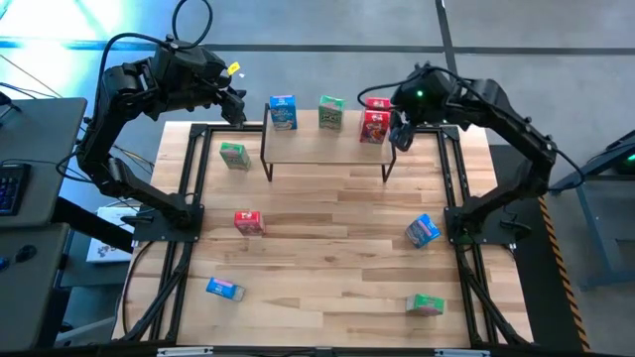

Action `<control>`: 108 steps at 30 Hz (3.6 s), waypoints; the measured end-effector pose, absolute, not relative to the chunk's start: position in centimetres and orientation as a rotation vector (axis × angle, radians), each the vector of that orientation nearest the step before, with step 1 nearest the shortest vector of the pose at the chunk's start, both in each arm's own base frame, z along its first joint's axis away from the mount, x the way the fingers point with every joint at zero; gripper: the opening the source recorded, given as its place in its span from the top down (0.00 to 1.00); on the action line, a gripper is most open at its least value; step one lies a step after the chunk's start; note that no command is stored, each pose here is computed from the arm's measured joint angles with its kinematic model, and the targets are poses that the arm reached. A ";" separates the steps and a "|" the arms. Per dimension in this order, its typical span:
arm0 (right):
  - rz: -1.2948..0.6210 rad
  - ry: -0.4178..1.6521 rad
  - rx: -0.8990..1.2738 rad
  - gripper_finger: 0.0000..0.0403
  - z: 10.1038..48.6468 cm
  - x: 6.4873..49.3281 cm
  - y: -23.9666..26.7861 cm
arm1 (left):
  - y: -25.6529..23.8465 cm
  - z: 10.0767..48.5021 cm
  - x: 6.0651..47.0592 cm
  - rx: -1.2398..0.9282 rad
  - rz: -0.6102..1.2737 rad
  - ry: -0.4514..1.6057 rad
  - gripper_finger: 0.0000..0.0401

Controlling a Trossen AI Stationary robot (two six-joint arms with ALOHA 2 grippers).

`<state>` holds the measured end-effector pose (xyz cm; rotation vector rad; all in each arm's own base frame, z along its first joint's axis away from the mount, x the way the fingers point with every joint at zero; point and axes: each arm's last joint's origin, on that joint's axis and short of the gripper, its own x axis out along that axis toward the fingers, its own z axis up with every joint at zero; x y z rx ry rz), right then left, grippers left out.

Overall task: Stack cereal on shelf
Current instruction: Put the top green cereal box aligned with the other green cereal box on the shelf

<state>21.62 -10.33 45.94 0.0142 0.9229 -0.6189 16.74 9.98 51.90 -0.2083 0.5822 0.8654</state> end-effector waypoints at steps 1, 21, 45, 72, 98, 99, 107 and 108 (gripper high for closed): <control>-0.614 0.928 0.021 0.37 45.9 21.6 -10.0 | 10.0 51.9 16.7 -0.208 0.865 0.582 0.42; -0.710 0.836 0.136 0.37 46.3 21.1 -2.4 | 10.0 51.9 16.8 -0.201 0.864 0.580 0.42; -0.744 0.737 0.182 0.37 46.4 21.0 0.9 | 9.6 48.7 15.0 0.171 0.564 1.020 0.42; -0.724 0.789 0.059 0.37 46.3 20.9 0.8 | 15.0 35.9 14.7 0.078 0.302 1.363 0.42; -0.701 0.808 0.023 0.37 46.3 20.9 0.8 | 18.0 28.3 13.2 0.034 0.314 1.410 0.42; -0.701 0.808 0.023 0.37 46.3 20.9 0.8 | 18.0 28.3 13.2 0.032 0.311 1.414 0.42; -0.699 0.809 0.024 0.37 46.3 20.9 0.8 | 18.6 27.5 13.7 0.041 0.282 1.435 0.42; -0.694 0.812 0.027 0.37 46.2 20.9 0.8 | 18.8 27.4 13.8 0.044 0.291 1.437 0.42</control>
